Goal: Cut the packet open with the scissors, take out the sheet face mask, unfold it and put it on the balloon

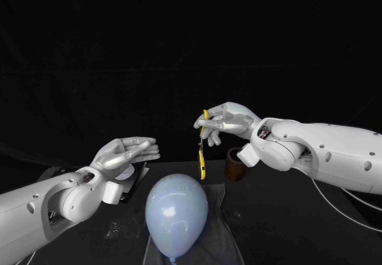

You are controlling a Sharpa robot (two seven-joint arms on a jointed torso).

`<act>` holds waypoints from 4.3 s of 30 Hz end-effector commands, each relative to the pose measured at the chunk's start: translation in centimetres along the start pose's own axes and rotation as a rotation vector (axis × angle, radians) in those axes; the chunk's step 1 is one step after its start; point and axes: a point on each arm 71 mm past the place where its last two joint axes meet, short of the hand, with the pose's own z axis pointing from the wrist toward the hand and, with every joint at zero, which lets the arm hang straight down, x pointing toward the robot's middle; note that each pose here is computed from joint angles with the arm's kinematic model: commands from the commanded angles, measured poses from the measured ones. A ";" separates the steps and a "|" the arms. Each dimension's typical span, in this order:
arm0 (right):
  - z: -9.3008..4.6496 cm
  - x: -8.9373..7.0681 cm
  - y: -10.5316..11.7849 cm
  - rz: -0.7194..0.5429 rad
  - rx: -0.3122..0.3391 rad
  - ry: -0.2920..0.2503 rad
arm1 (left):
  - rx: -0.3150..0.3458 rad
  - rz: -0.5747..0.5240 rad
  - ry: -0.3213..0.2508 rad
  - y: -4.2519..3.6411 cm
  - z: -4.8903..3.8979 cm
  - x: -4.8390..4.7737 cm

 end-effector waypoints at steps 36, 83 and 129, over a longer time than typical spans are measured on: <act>0.8 -2.2 0.5 0.163 -0.187 -0.243 | -0.120 0.098 -0.018 3.03 3.37 2.37; 2.7 1.2 0.9 0.229 -0.189 -0.174 | -0.266 -0.285 0.177 5.35 7.69 7.12; 3.1 3.9 -2.8 0.107 -0.145 -0.109 | -0.190 -0.320 0.230 4.36 7.61 7.75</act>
